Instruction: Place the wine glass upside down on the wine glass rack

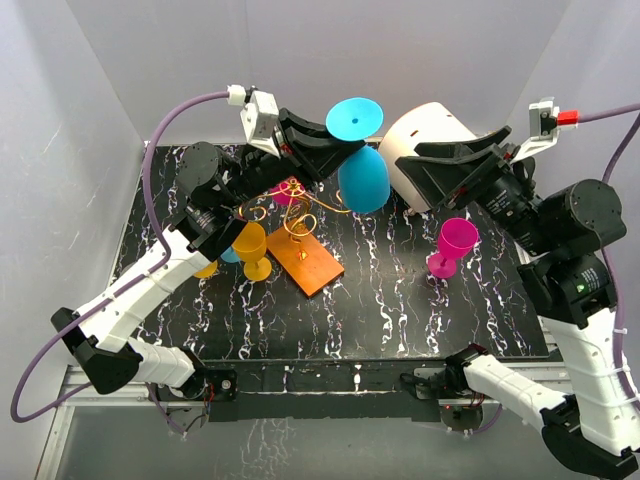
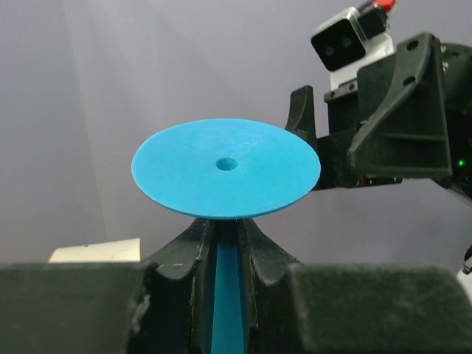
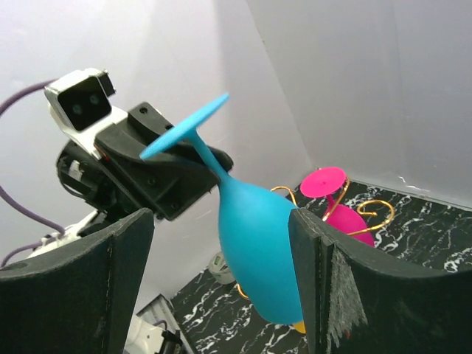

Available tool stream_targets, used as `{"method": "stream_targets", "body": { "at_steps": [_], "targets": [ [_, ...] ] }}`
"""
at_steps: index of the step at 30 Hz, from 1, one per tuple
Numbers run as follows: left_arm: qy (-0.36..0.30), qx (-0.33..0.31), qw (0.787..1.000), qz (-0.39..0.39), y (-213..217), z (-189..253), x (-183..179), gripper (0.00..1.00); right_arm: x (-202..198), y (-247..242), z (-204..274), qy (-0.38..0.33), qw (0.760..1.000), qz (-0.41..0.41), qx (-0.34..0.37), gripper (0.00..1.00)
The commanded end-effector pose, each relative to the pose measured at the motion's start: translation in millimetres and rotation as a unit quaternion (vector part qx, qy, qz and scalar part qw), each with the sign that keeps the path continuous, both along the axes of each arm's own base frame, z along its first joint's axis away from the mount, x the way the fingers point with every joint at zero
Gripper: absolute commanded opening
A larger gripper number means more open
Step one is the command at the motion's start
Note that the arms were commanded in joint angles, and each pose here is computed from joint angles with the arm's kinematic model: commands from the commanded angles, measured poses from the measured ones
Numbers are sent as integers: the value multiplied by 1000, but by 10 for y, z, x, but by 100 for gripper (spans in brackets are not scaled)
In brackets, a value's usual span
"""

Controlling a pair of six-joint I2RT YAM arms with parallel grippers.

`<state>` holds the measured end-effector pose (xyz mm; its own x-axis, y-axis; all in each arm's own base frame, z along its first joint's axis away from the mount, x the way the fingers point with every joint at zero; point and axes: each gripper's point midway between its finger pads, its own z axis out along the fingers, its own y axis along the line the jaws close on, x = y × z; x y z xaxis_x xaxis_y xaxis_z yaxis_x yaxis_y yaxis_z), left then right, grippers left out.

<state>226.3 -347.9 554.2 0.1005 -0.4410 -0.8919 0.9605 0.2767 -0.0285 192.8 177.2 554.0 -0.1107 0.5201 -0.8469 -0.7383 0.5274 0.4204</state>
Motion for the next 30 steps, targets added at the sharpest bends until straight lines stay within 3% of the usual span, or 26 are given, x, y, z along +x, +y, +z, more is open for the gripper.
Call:
{"method": "stream_targets", "body": {
  "at_steps": [1, 6, 12, 21, 30],
  "targets": [
    [-95, -5, 995, -31, 68, 185, -271, 0, -221, -23, 347, -27, 999, 25, 26, 72],
    [-117, 6, 992, -40, 18, 126, -288, 0, -184, -37, 423, -6, 999, 22, 50, 71],
    [-142, 26, 988, -46, -46, 35, -281, 0, 153, -79, 265, 77, 995, -30, 62, 67],
    [-158, 50, 985, -41, -124, -68, -207, 0, 55, 43, 331, 66, 995, 19, 71, 67],
    [-174, 71, 980, -61, -208, -193, -219, 0, 151, 138, 116, 114, 991, 32, 69, 46]
  ]
}}
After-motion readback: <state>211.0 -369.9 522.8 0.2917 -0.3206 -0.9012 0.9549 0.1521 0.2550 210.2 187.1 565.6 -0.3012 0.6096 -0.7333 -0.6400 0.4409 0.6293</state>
